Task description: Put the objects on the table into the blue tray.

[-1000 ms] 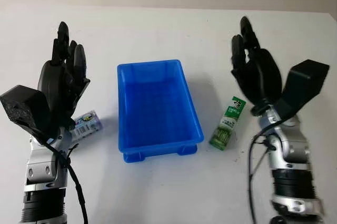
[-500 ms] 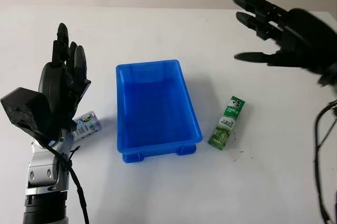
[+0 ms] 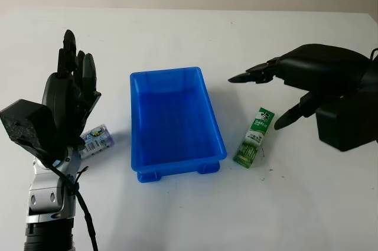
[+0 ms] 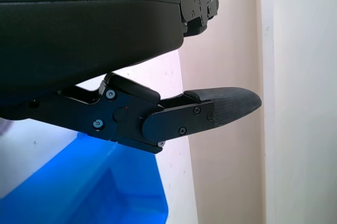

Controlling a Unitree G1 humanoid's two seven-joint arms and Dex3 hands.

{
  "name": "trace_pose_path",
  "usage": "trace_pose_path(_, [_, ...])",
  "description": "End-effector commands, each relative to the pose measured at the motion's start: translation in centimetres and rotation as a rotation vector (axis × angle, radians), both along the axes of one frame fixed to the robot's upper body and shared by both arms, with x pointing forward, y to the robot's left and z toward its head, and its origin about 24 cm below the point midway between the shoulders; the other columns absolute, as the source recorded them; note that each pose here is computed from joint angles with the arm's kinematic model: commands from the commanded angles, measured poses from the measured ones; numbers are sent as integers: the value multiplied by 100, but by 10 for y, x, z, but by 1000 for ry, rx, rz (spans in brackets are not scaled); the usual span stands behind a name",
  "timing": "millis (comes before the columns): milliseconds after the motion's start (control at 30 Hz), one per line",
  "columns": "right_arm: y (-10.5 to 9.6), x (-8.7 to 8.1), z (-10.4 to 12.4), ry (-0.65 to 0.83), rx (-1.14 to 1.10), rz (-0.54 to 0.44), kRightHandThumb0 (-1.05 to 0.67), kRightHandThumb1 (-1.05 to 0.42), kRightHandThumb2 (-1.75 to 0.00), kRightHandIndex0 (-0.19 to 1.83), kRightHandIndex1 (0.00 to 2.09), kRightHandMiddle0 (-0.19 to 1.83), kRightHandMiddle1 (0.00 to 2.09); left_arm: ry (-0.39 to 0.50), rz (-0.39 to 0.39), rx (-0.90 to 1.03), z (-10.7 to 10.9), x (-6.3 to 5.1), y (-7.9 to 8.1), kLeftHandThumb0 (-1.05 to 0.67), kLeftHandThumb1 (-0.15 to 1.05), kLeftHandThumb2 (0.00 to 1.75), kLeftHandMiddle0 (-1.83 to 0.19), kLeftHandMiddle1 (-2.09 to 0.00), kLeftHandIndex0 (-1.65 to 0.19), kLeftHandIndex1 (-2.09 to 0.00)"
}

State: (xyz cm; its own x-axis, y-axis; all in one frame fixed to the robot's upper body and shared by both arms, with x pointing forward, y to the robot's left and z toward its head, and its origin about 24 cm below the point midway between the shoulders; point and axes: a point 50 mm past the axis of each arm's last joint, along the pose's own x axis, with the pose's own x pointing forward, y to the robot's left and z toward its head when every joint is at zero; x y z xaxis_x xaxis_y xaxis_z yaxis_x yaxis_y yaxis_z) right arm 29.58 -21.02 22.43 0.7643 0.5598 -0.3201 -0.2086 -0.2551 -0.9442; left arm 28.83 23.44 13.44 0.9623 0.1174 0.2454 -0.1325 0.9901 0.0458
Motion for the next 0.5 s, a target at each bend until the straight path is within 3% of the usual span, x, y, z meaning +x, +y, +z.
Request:
trace_pose_path(0, [0,-3,-6,-9,-31,23,-38,-76,-6,30,6,32,5,-26,4,22,7,3,3,-76,105,59,7,-7,10,-7])
trace_pose_path(200, [-5,-7,-28,-10,-30,80,-31,-79,-6,36,8,36,7,-30,-8,32,10,6,4,-76,105,59,8,-6,10,-6])
trace_pose_path(467, [-11,-11,-52,-10,-17,119,-33,-81,-6,46,12,46,10,-46,-28,30,13,7,8,-75,105,58,9,-5,12,-5])
